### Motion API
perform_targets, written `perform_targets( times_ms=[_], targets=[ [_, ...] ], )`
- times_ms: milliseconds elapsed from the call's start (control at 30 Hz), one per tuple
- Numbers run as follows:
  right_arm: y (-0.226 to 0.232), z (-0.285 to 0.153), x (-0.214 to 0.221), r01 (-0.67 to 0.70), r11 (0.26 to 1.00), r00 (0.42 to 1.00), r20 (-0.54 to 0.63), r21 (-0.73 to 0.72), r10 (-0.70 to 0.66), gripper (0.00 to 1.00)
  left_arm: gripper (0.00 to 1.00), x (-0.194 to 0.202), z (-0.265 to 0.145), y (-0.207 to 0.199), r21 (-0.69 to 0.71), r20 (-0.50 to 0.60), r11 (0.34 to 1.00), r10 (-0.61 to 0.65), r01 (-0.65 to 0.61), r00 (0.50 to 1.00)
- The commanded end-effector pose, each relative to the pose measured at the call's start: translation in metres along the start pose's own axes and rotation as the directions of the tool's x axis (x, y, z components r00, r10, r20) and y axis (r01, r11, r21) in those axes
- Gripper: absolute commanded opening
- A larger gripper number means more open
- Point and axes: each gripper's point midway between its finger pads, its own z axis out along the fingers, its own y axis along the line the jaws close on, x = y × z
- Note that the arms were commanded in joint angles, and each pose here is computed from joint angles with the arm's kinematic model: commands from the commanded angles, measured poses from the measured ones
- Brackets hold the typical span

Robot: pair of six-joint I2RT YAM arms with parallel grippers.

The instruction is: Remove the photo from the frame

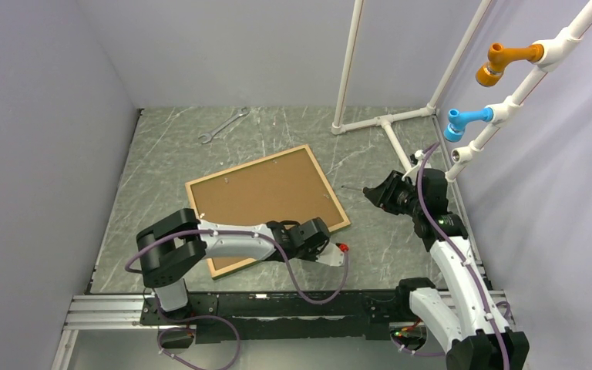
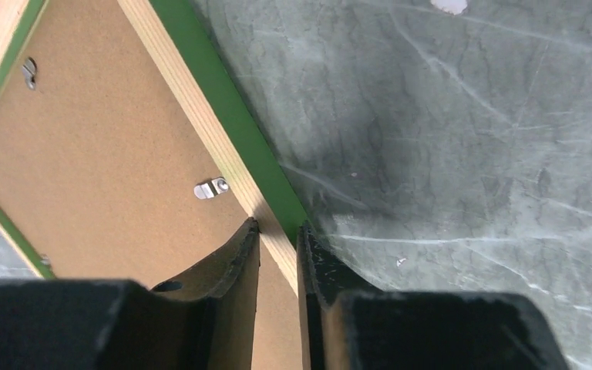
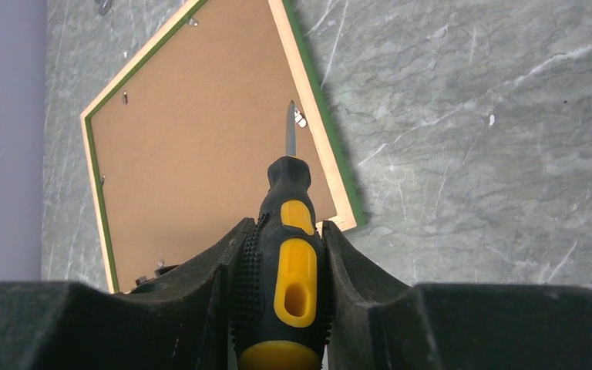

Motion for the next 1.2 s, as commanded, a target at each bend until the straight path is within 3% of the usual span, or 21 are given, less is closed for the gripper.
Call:
perform_targets(
  times_ms=[0, 133, 233, 300, 333, 433, 567, 633, 700, 800, 933, 1033, 1167],
  targets=[
    [0.016, -0.012, -0.02, 0.032, 0.999, 0.997, 0.078, -0.043, -0.029, 0.0, 0.26, 0.019, -0.013, -0.031, 0.168, -0.059, 0.963, -0.206, 0.213, 0.977],
    [0.018, -0.012, -0.021, 0.034, 0.998, 0.997, 0.069, -0.048, -0.031, 0.0, 0.52, -0.01, -0.04, 0.005, 0.069, 0.083, 0.877, -0.48, 0.476, 0.873],
    [0.018, -0.013, -0.022, 0.037, 0.998, 0.997, 0.07, -0.049, -0.033, 0.0, 0.63, -0.01, -0.057, 0.026, 0.001, 0.128, 0.722, -0.687, 0.692, 0.716],
    [0.019, -0.013, -0.021, 0.035, 0.998, 0.997, 0.066, -0.053, -0.032, 0.0, 0.65, 0.006, -0.066, 0.035, -0.02, 0.127, 0.549, -0.828, 0.836, 0.547],
    [0.02, -0.013, -0.021, 0.034, 0.998, 0.997, 0.064, -0.059, -0.03, 0.0, 0.65, 0.021, -0.073, 0.045, -0.03, 0.132, 0.433, -0.892, 0.901, 0.433],
    [0.024, -0.012, -0.018, 0.026, 0.996, 0.998, 0.053, -0.086, -0.022, 0.0, 0.66, 0.067, -0.091, 0.054, -0.052, 0.181, 0.144, -0.972, 0.988, 0.151],
    [0.028, -0.01, -0.015, 0.022, 0.993, 0.999, 0.039, -0.114, -0.018, 0.0, 0.89, 0.172, -0.119, 0.049, -0.202, 0.282, -0.249, -0.941, 0.947, -0.188],
    [0.031, -0.009, -0.015, 0.029, 0.991, 0.999, 0.037, -0.129, -0.024, 0.0, 0.94, 0.214, -0.129, 0.043, -0.203, 0.321, -0.417, -0.883, 0.886, -0.342],
    [0.033, -0.007, -0.014, 0.034, 0.99, 0.999, 0.034, -0.14, -0.03, 0.0, 0.94, 0.248, -0.134, 0.041, -0.161, 0.369, -0.536, -0.812, 0.829, -0.453],
    [0.035, -0.006, -0.015, 0.04, 0.988, 0.999, 0.033, -0.151, -0.036, 0.0, 0.89, 0.293, -0.136, 0.042, -0.148, 0.413, -0.635, -0.736, 0.758, -0.536],
    [0.039, -0.005, -0.014, 0.041, 0.984, 0.999, 0.024, -0.174, -0.037, 0.0, 0.82, 0.333, -0.127, 0.053, -0.192, 0.364, -0.67, -0.727, 0.717, -0.582],
    [0.041, -0.005, -0.012, 0.044, 0.982, 0.999, 0.017, -0.185, -0.042, 0.0, 0.77, 0.35, -0.122, 0.068, -0.183, 0.34, -0.672, -0.728, 0.717, -0.596],
    [0.041, -0.007, -0.011, 0.052, 0.981, 0.999, 0.024, -0.186, -0.048, 0.0, 0.63, 0.356, -0.111, 0.09, -0.158, 0.307, -0.622, -0.769, 0.767, -0.56]
  ],
)
